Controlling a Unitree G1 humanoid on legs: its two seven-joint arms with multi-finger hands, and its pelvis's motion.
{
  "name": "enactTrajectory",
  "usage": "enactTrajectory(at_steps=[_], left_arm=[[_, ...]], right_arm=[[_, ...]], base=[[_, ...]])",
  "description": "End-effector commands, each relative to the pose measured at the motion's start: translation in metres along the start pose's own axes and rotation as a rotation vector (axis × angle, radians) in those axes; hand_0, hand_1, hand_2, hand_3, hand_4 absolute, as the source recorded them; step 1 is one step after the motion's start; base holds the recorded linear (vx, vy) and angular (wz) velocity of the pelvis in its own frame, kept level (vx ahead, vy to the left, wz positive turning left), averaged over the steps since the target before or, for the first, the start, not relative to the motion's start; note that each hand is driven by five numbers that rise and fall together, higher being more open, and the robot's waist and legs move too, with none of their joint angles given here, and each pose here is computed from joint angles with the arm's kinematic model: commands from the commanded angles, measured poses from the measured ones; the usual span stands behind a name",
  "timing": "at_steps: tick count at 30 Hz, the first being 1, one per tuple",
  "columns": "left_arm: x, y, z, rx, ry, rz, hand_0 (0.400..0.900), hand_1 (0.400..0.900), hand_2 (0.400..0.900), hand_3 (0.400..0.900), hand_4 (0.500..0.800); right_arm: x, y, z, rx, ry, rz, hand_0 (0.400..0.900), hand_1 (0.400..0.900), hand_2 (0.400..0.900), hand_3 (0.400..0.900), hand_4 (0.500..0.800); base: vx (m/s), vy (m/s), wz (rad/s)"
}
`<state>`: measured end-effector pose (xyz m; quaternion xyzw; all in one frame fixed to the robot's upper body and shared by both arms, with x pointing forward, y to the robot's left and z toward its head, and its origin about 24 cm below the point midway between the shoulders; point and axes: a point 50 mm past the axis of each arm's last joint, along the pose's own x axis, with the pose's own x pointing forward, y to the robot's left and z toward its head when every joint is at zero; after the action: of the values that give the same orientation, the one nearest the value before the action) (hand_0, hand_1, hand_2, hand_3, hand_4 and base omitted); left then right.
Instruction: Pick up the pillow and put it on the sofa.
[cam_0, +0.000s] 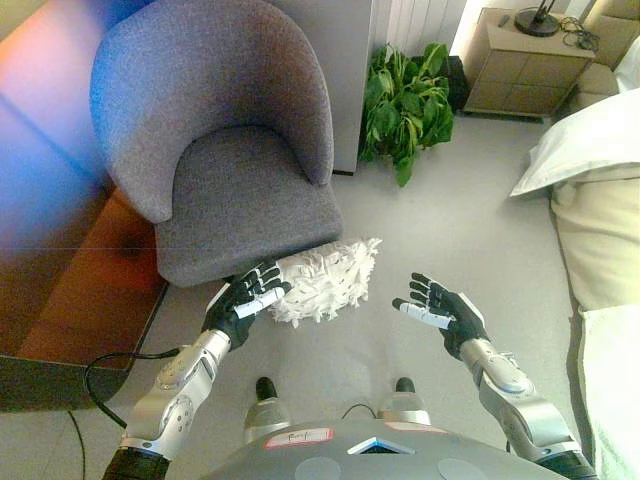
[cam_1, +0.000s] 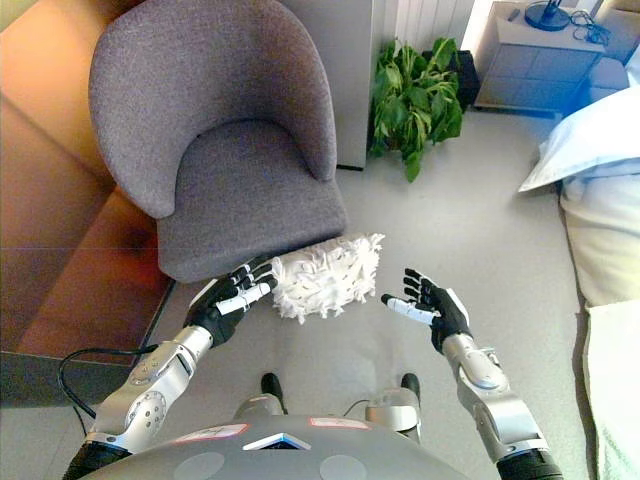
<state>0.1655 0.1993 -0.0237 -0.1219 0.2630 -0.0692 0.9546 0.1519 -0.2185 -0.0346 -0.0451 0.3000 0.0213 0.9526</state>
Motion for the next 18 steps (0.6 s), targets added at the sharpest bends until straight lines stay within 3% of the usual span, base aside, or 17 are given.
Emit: enactTrajectory(at_steps=[1, 18], left_arm=[[0.0037, 0.0053, 0.0603, 0.020, -0.276, -0.001, 0.900, 0.900, 0.900, 0.900, 0.800], [0.0032, 0.0027, 0.0600, 0.063, -0.274, -0.044, 0.900, 0.900, 0.900, 0.900, 0.800]], right_arm=[[0.0038, -0.0009, 0.0560, 0.016, -0.269, -0.006, 0.900, 0.900, 0.900, 0.900, 0.800], [0.0017, 0.0009, 0.0525, 0.029, -0.260, 0.002, 0.900, 0.900, 0.900, 0.900, 0.800]], base=[[0.000, 0.000, 0.00], [-0.003, -0.018, 0.02]])
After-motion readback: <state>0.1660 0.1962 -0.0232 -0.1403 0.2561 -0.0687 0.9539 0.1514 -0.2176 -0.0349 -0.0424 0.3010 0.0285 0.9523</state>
